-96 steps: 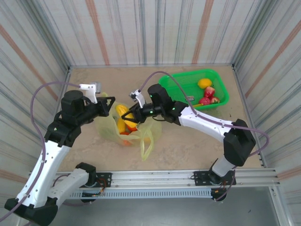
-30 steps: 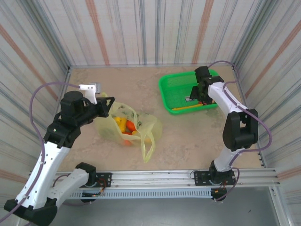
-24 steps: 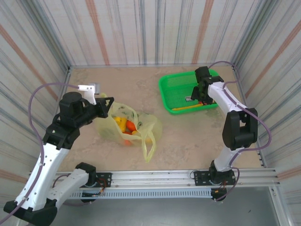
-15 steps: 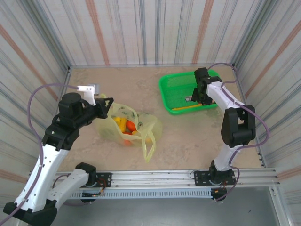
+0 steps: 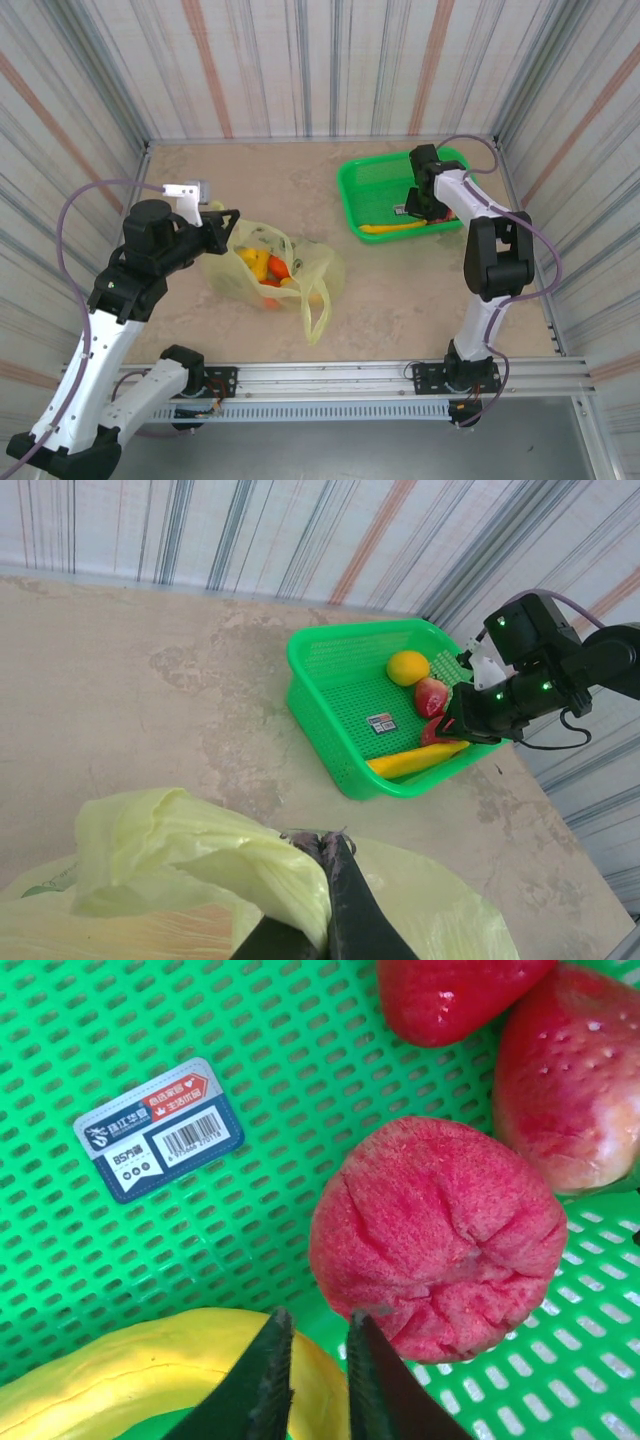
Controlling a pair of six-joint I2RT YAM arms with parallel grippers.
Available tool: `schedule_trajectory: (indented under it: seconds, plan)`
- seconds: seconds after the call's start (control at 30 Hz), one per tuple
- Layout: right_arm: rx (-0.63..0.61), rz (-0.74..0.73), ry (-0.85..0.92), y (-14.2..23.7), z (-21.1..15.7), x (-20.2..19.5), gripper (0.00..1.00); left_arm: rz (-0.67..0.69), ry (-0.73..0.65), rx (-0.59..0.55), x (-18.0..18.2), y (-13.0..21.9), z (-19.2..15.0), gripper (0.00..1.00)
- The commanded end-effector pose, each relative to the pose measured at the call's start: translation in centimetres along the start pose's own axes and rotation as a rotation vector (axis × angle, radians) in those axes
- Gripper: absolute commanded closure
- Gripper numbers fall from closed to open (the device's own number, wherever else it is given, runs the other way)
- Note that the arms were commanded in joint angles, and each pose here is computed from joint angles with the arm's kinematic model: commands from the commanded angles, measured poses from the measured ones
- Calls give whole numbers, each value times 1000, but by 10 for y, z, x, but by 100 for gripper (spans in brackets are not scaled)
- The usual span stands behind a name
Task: Place the fake fruits into the plastic bag and tie a complex knot
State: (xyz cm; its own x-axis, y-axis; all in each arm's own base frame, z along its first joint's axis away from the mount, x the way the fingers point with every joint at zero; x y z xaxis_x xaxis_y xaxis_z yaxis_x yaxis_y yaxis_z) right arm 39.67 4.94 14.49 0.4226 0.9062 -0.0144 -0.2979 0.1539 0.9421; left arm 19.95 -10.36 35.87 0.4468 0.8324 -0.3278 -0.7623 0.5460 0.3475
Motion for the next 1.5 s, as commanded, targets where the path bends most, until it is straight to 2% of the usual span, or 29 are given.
schedule_trajectory:
  seconds: [0.0,0.17,0.27,0.3,0.37,0.47,0.57,0.6,0.8,0.9,1.13,1.3,1.47]
  plan:
    - [3,10,24,9,3,6,91,6,-32,-3,-2,4,0,100]
    - [-31,30,24,24,8,7,97,4,-35,-4,-2,3,0,100]
    - [-50,42,25,30,11,7,96,5,-38,-5,-2,2,1,100]
    - [-49,49,36,31,12,9,92,5,-40,-6,-2,2,2,100]
    - [-27,67,72,28,12,13,75,5,-39,-6,-2,2,1,100]
    - [56,132,178,22,6,28,56,3,-37,-1,-2,-1,-1,100]
    - [86,131,272,11,1,34,35,0,-37,-7,-2,-1,0,100]
    - [96,124,288,7,1,34,34,0,-36,-5,-2,-1,0,100]
    - [207,148,409,-13,-14,35,30,6,-44,-7,-2,1,0,100]
    - [245,183,458,-23,-23,40,24,3,-40,-5,-1,-2,-2,100]
    - [316,173,500,-50,-32,50,25,0,-38,-10,-2,-1,0,100]
    - [305,124,495,-60,-29,49,31,-4,-36,-10,-2,-1,0,100]
    - [164,32,401,-47,0,44,40,-6,-29,-10,-2,-2,0,100]
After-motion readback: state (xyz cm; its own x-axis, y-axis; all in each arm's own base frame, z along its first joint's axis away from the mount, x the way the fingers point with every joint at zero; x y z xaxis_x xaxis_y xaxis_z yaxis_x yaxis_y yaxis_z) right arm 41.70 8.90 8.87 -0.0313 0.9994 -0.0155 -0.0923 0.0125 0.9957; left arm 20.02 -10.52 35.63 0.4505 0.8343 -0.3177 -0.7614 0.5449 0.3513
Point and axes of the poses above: each hand's point on the last joint's axis, 136 mm out from that joint toward the fingers, its own y axis back along the fingers, its own x axis along the line the jaws close on, z = x × y, the point moved 6 cm from there along y, back along the fingers, and after that the axes turned 7 degrees about -y, right-handed, at the moved point
